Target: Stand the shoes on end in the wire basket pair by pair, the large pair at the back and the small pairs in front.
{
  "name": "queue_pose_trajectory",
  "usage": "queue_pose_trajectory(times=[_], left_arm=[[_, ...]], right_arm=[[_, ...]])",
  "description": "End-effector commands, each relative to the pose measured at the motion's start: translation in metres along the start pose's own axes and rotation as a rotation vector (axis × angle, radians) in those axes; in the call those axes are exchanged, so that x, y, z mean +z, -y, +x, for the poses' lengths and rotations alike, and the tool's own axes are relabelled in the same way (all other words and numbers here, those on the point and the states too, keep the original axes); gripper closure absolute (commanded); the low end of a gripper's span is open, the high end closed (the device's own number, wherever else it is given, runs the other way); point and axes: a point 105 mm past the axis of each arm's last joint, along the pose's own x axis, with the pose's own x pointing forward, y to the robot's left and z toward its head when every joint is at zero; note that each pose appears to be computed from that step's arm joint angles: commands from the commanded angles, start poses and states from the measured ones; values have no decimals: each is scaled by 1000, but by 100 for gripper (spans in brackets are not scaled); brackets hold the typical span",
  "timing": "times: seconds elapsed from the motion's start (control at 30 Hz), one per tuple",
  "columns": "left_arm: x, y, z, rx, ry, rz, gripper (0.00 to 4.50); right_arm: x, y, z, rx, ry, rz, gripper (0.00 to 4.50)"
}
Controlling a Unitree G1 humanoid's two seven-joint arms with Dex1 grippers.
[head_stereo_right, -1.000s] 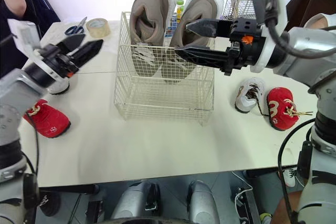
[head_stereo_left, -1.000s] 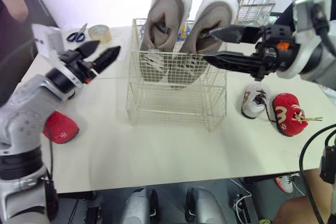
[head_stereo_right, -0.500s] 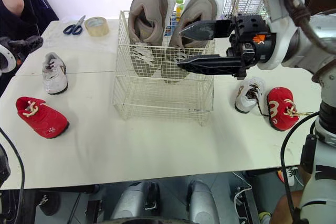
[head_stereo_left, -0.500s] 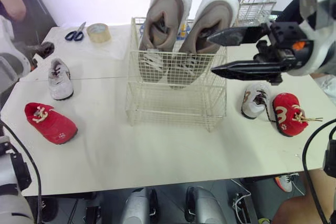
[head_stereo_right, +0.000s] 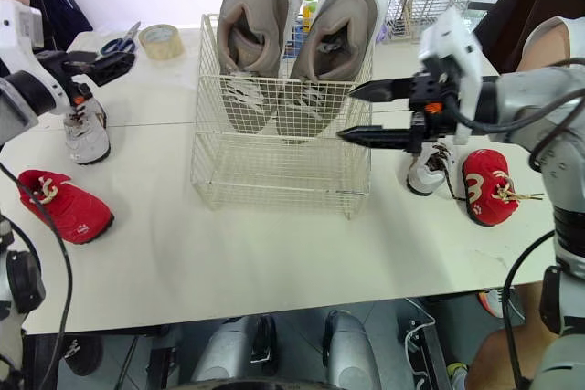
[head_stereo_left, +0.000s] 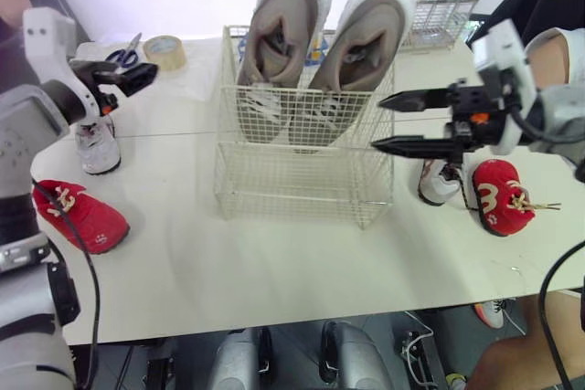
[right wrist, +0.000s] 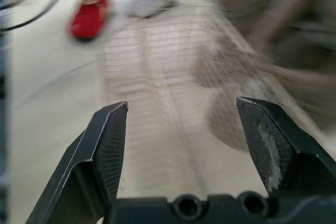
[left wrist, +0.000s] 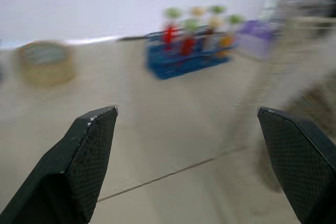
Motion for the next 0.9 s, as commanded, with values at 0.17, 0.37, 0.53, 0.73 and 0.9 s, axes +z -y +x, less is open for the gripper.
queue_pose_trajectory(times=[0.17,0.37,0.53,0.73,0.9], left_arm=[[21,74,-36,-496,14,39,12],[19,100,-36,-679,1,35,12],[7,114,-30,-769,-30,42,12],[2,120,-23,-787,-49,69,12],[-2,122,-19,-783,-51,77,4]], right_arm=[[-34,2,-33,-350,-143,199,94],[-75,0,-29,-674,-170,356,94],[-108,0,-34,-992,-240,344,94],[-123,-11,-34,-1123,-269,254,94],[-136,-17,-23,-1131,-236,321,70]])
